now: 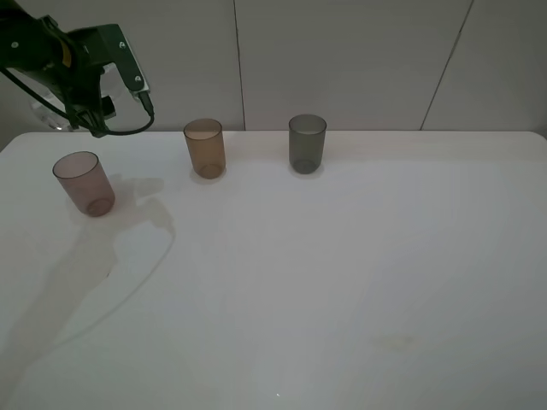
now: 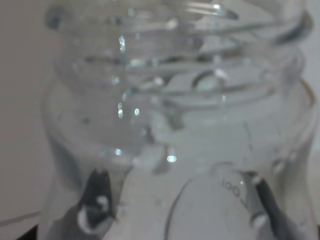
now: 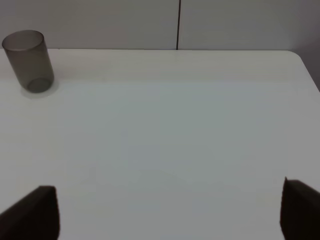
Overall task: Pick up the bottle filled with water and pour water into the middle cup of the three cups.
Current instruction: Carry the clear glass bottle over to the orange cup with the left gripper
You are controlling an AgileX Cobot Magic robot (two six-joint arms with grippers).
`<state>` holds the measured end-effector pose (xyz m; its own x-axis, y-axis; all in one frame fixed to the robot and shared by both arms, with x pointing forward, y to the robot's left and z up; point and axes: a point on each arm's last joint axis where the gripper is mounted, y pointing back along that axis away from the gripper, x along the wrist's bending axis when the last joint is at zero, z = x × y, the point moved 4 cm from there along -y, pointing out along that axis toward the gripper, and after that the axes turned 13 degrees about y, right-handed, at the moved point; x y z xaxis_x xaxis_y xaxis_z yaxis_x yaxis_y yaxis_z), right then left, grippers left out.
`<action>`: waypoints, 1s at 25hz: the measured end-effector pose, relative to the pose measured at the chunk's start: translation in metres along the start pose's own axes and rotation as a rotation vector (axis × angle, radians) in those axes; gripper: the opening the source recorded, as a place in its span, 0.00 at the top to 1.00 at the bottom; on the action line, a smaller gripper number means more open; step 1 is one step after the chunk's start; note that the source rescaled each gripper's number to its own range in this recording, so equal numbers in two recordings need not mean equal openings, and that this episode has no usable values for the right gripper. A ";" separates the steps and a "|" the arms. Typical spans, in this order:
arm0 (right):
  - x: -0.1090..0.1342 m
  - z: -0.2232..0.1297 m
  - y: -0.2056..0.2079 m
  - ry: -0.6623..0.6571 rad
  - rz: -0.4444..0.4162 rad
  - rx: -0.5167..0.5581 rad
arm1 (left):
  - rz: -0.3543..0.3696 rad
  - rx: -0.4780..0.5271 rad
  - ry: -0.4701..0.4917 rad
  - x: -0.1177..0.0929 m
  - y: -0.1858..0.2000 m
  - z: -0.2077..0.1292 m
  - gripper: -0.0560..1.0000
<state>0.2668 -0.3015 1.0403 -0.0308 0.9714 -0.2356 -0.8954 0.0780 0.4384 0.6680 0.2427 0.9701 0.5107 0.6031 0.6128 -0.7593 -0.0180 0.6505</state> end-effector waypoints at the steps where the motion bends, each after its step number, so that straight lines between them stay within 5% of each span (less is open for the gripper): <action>1: 0.000 0.000 0.000 0.000 0.000 0.000 | -0.006 0.003 -0.007 -0.001 -0.001 -0.001 0.93; 9: 0.000 0.000 0.000 0.000 0.000 0.000 | -0.034 0.009 -0.037 -0.007 -0.005 -0.002 0.93; 25: 0.000 0.000 0.000 0.000 0.000 0.000 | -0.063 0.002 -0.284 -0.018 -0.009 0.002 0.93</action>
<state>0.2668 -0.3015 1.0403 -0.0308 0.9714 -0.2356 -0.8954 0.0780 0.4384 0.6663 0.2304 0.9539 0.6494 0.3560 0.6720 -0.7220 0.0110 0.6918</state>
